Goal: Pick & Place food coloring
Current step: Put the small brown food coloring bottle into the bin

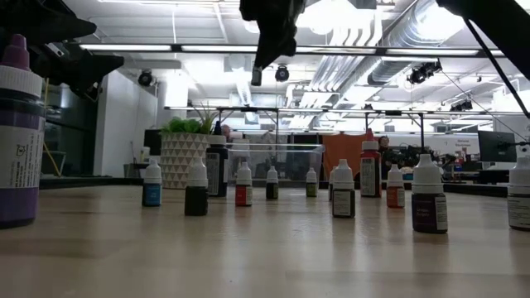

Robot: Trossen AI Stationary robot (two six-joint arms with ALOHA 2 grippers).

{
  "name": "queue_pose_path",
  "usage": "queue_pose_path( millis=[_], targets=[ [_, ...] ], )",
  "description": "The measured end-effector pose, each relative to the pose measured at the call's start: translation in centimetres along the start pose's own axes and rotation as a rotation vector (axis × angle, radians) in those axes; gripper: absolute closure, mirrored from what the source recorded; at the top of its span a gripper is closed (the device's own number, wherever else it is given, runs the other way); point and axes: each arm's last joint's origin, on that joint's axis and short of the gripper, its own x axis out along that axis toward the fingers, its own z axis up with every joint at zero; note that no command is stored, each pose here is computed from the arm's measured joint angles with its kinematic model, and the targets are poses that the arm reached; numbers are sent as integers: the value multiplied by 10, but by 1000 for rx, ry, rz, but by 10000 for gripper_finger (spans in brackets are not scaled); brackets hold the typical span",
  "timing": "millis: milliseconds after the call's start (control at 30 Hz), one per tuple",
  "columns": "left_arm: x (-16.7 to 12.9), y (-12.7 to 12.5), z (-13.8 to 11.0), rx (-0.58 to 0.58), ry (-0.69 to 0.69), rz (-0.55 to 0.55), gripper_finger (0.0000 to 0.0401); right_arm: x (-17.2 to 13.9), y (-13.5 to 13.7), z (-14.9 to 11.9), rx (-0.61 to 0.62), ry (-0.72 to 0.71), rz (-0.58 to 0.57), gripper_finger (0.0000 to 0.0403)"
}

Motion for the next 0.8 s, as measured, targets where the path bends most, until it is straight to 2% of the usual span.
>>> queue_pose_path(
  millis=[167, 400, 633, 800],
  targets=[
    [0, 0, 0, 0, 0, 0, 130, -2, -27, 1, 75, -44, -35, 341],
    [0, 0, 0, 0, 0, 0, 130, 12, -67, 2, 276, -123, -146, 341],
    [0, 0, 0, 0, 0, 0, 130, 59, -97, -9, 533, -213, -231, 341],
    [0, 0, 0, 0, 0, 0, 130, 93, -107, -22, 717, -283, -258, 341]
  ],
)
